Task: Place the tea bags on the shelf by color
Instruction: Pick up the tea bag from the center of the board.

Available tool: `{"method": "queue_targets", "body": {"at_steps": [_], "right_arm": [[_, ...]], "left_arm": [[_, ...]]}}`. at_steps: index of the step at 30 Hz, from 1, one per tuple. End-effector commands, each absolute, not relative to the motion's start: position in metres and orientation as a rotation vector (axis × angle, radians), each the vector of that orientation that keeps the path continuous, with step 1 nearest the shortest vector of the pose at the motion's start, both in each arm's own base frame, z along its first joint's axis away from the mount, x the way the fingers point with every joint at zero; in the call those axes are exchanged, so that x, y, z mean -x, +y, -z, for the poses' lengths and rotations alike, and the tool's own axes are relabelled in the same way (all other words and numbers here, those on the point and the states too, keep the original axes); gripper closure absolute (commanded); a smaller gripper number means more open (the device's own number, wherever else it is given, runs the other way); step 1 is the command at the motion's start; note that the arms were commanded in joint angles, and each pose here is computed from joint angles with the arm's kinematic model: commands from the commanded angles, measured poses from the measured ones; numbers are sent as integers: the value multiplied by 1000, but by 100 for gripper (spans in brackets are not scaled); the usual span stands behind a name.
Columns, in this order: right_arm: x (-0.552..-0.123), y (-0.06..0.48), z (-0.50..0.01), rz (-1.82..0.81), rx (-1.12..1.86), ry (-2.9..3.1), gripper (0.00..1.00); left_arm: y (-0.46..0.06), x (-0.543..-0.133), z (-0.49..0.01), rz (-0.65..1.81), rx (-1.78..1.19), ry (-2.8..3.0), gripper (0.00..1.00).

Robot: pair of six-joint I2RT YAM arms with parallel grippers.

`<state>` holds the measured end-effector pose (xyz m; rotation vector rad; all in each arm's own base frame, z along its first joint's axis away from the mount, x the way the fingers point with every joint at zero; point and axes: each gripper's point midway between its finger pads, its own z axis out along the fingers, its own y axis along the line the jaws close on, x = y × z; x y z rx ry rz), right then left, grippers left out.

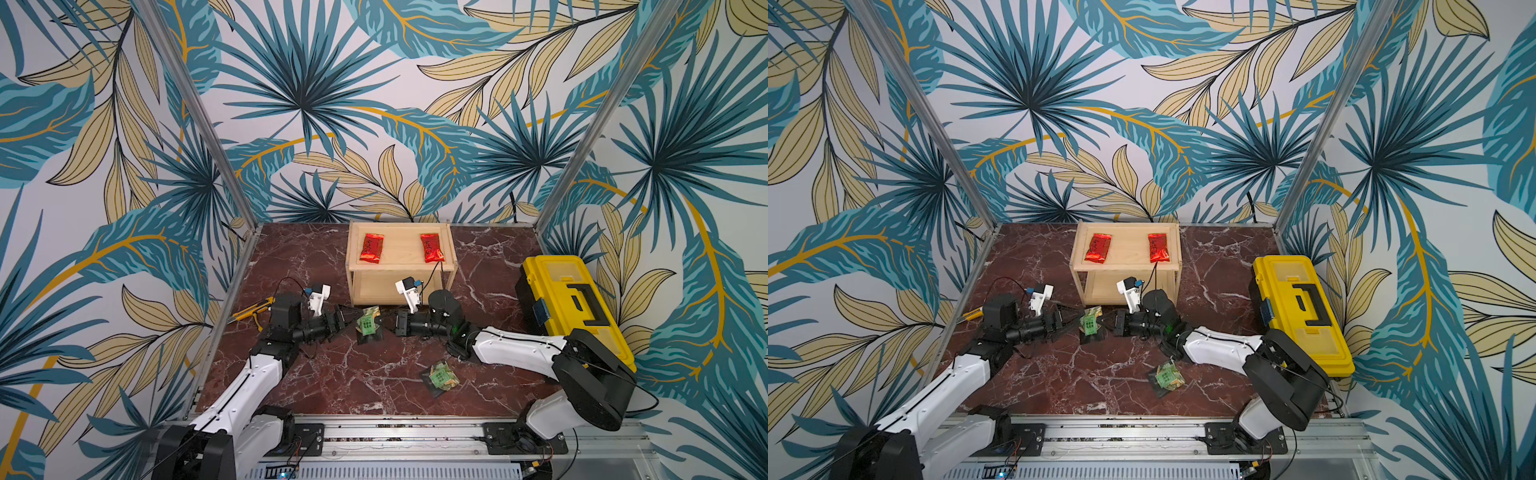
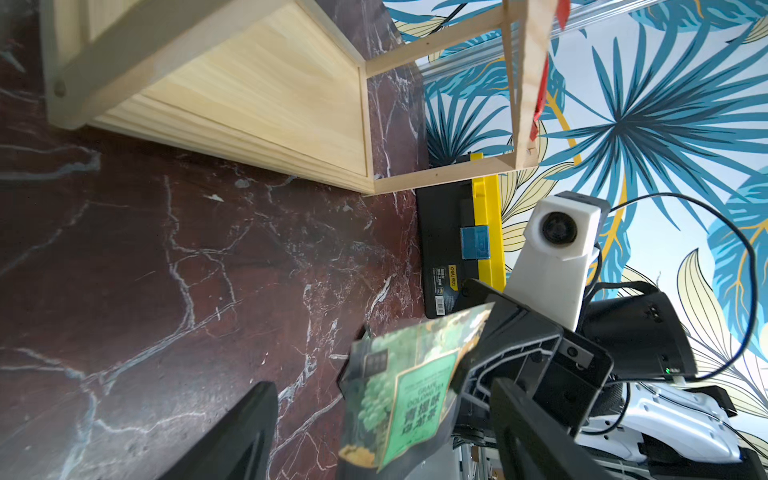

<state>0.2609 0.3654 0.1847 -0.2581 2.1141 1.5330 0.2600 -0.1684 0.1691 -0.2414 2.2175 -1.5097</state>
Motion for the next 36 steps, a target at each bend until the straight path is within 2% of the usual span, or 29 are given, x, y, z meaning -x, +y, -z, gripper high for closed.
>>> {"method": "queue_targets", "body": {"at_steps": [1, 6, 9, 19, 25, 29, 32, 36], "right_arm": [[-259, 370, -203, -1584, 291, 2075, 100], [-264, 381, -195, -1602, 304, 2105, 100], [-268, 382, -179, -1582, 301, 2138, 100], [-268, 383, -164, -1610, 311, 2183, 100], [-265, 379, -173, -1620, 330, 2169, 100], [-263, 377, -183, -1625, 351, 2154, 100], [-262, 375, -193, -1627, 361, 2130, 92], [-258, 370, -203, -1621, 366, 2107, 74]], "left_arm": [[-171, -266, -198, 1555, 148, 2121, 16], [-175, -261, -202, 1605, 128, 2101, 20], [-176, -257, -200, 1611, 109, 2114, 27], [-171, -253, -193, 1551, 118, 2133, 71], [-169, -255, -187, 1507, 126, 2170, 82], [-169, -256, -190, 1496, 122, 2176, 99], [-171, -257, -200, 1525, 106, 2152, 100], [-174, -258, -223, 1585, 84, 2079, 100]]}}
